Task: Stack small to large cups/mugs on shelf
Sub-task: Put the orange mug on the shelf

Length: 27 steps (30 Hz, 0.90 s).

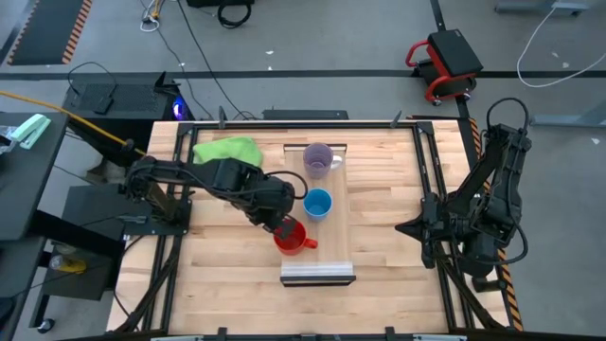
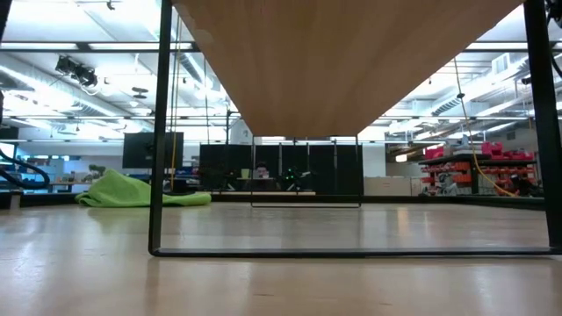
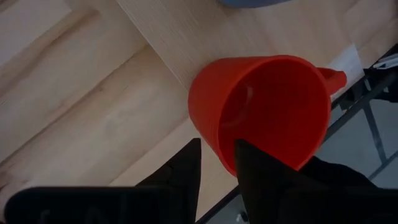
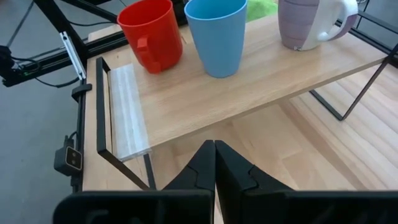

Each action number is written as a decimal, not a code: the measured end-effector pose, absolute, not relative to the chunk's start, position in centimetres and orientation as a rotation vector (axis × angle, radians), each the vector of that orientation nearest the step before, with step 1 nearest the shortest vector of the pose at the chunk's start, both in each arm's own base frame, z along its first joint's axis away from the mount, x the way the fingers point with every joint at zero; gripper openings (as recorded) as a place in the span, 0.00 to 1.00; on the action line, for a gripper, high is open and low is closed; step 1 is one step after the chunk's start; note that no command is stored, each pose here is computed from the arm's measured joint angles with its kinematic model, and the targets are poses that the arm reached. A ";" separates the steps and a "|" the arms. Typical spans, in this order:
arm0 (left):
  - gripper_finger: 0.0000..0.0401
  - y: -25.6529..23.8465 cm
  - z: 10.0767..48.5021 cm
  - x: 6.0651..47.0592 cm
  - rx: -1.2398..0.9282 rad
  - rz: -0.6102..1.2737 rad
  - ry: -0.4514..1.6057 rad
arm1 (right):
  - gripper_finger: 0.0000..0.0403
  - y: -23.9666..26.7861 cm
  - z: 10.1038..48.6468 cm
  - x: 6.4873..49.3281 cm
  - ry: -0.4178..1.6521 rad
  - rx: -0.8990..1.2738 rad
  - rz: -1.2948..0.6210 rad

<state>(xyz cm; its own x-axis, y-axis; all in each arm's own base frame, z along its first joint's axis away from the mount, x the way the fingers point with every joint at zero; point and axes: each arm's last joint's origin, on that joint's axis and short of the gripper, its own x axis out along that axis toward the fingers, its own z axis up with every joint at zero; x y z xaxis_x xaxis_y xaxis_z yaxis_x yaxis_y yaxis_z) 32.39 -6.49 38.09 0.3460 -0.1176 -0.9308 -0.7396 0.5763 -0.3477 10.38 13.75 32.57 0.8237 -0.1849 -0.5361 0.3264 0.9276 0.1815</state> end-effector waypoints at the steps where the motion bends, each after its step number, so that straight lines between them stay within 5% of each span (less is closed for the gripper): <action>1: 0.26 -6.5 38.0 32.5 -0.897 0.485 1.175 | 0.02 13.7 32.6 10.4 0.539 0.271 -0.276; 27: 0.24 -7.0 35.4 34.6 -0.849 0.494 1.251 | 0.02 13.7 32.6 10.4 0.534 0.264 -0.276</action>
<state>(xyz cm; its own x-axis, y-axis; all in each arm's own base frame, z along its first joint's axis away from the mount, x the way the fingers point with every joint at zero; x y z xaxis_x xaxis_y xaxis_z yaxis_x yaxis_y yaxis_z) 34.63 -6.98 35.36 0.2705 -0.1176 -0.9555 -0.7386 0.6113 -0.2843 10.38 13.73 32.58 0.8256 -0.1889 -0.5317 0.3247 0.9297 0.1739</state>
